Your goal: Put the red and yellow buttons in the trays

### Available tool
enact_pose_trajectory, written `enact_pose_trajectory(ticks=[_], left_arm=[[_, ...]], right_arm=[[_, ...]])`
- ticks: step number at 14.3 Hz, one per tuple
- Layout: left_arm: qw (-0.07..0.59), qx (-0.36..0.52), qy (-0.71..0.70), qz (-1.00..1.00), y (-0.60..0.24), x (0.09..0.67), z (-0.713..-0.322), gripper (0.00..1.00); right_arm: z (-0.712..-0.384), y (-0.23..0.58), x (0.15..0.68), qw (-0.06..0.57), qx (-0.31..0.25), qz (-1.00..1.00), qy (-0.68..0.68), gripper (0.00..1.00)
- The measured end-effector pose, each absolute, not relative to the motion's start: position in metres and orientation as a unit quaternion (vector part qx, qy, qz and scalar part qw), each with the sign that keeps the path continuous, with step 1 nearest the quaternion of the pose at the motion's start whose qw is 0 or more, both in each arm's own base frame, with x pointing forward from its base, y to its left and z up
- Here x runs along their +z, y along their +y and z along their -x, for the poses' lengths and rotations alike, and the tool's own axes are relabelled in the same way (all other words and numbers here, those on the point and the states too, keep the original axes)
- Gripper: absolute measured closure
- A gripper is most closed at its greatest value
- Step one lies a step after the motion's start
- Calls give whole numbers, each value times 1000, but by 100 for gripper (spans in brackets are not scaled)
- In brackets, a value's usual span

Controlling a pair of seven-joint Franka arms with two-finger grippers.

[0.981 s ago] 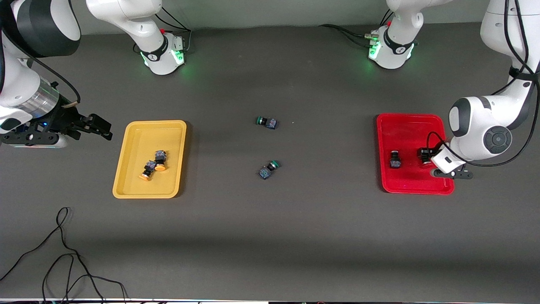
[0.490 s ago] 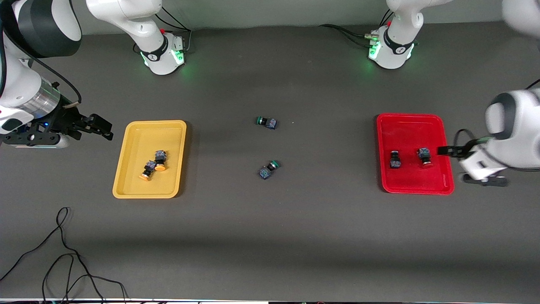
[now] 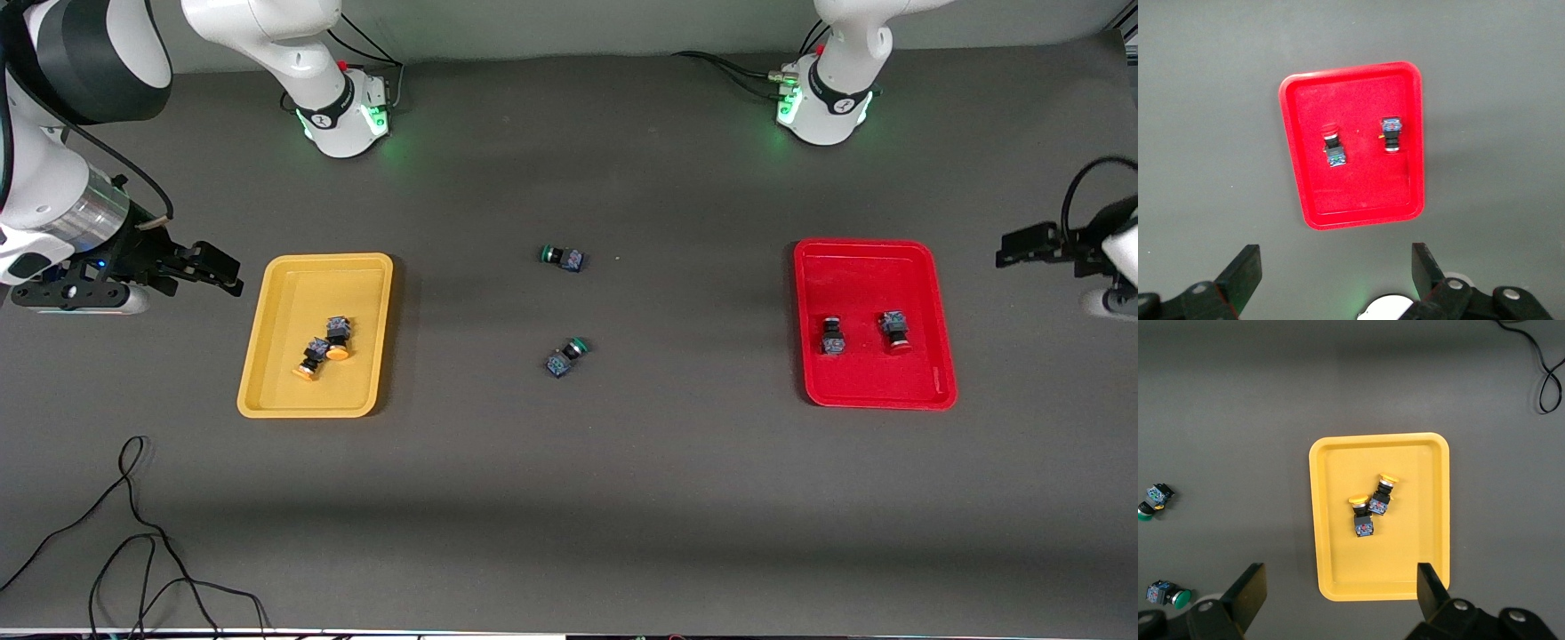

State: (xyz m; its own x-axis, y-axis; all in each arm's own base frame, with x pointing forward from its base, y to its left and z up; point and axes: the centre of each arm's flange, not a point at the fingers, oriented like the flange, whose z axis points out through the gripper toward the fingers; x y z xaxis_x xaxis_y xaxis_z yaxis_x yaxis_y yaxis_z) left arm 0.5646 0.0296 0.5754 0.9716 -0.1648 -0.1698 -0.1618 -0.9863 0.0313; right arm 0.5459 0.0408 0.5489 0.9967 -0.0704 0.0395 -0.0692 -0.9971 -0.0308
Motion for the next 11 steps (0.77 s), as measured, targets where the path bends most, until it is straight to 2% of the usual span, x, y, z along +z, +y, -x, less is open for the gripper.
enact_pose_trajectory(ticks=[4,11], left_arm=[[2,-79,-117,-990,-16,585,-561,0],[5,-67,-78,-995,-28,586,-563,0]], right_arm=[[-547,38,566,17,-36,999,37,0],[-546,34,579,16,-33,999,40,0]])
